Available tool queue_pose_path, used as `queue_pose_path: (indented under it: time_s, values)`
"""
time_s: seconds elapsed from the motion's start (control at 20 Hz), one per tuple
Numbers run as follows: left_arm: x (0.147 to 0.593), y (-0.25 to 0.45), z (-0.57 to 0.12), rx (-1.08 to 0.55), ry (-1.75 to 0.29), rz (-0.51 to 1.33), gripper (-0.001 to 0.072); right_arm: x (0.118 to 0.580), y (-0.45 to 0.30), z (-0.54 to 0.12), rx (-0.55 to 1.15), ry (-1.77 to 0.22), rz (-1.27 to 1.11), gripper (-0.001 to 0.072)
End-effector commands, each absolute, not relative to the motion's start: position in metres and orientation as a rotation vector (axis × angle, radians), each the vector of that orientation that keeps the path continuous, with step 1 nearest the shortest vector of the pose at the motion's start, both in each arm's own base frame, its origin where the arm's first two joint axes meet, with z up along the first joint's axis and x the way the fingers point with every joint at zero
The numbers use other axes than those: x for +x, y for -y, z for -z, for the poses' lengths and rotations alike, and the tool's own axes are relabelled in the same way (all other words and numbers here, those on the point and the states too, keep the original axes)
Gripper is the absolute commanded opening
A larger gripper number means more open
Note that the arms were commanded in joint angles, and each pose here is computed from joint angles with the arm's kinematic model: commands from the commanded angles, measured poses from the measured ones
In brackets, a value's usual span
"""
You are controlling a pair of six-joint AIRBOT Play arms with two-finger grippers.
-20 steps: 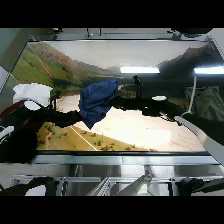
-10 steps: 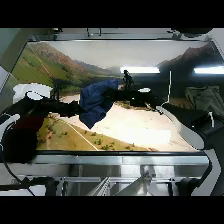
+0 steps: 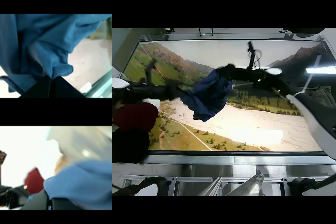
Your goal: Fold the shirts.
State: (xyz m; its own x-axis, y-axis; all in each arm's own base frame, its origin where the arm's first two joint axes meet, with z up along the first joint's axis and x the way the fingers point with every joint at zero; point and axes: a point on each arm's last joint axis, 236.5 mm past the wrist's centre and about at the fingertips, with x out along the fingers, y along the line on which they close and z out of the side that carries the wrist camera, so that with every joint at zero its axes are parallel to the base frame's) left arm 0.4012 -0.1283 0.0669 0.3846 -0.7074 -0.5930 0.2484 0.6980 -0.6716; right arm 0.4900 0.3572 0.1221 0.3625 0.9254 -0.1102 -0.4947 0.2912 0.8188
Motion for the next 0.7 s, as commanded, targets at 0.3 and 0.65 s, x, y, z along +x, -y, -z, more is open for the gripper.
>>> queue_pose_path:
  time_s: [0.3, 0.65]
  values:
    - [0.29, 0.159, -0.461, -0.181, -0.115, 0.864, 0.002, 0.3, -0.289, -0.444, 0.473, 0.007, -1.313, 0.0014]
    - [0.209, 0.177, -0.559, -0.104, 0.113, 0.938, 0.0021, 0.209, -0.243, -0.51, 0.31, 0.194, -1.177, 0.0014]
